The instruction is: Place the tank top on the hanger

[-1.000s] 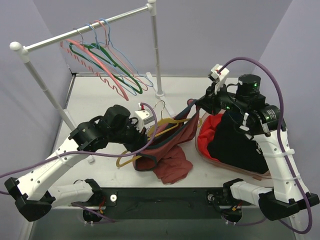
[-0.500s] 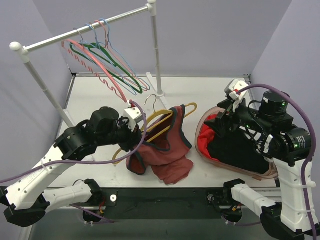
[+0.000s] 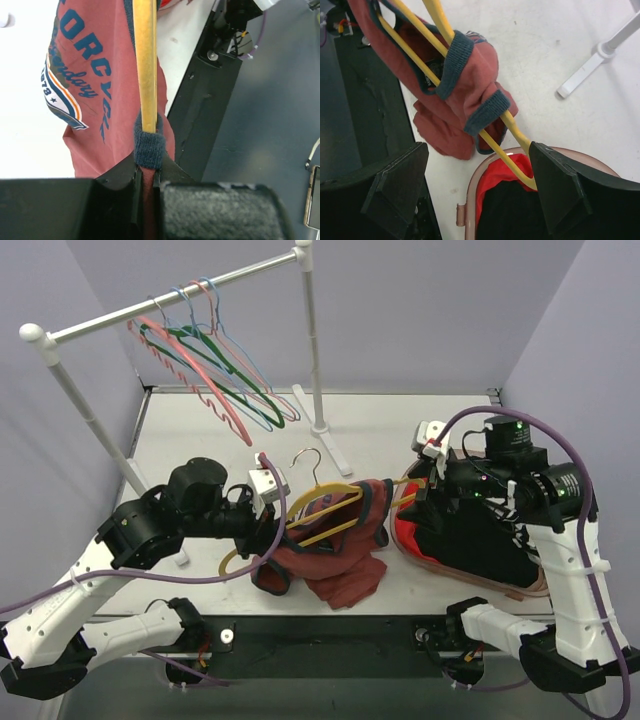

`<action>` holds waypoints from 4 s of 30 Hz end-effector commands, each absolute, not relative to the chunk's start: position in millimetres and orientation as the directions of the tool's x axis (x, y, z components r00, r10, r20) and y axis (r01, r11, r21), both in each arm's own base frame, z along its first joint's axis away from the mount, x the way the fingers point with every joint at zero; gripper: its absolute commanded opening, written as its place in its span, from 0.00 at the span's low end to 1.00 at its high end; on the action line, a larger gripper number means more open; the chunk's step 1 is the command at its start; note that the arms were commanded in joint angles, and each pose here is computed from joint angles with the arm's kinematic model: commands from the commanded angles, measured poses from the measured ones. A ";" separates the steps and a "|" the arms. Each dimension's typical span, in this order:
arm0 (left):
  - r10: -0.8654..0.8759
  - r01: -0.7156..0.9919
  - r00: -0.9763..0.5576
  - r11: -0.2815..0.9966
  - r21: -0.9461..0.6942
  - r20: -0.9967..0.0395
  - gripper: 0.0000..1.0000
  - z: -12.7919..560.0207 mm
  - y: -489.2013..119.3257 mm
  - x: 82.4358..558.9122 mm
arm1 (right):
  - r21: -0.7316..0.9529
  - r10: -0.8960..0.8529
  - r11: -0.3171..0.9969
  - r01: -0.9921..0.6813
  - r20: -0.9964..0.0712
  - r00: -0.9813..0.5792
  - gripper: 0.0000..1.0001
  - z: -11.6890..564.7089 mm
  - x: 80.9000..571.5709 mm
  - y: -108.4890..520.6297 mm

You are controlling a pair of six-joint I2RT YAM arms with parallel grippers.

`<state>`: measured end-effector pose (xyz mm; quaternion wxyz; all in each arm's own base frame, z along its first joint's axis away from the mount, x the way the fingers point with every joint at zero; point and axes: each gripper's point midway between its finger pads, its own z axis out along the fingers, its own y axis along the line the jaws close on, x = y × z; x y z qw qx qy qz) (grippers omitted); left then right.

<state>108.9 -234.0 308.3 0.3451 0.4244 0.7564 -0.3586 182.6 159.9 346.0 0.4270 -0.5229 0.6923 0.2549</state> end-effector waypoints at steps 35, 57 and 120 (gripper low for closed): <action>0.370 0.954 -0.300 0.139 -0.267 -0.879 0.00 333.3 -249.3 78.4 | 0.126 -0.505 0.186 -0.975 -0.839 -0.204 0.59 289.3 125.6 169.1; 0.188 0.806 -0.260 0.582 -0.105 -0.947 0.83 352.3 -199.8 142.9 | -0.011 -0.456 0.615 -0.788 -0.821 -0.344 0.00 297.5 145.1 106.8; -0.143 0.554 -0.501 0.704 -0.444 -0.853 0.91 267.9 -163.4 126.8 | -0.057 -0.220 0.786 -0.615 -0.956 -0.193 0.00 414.8 450.9 284.7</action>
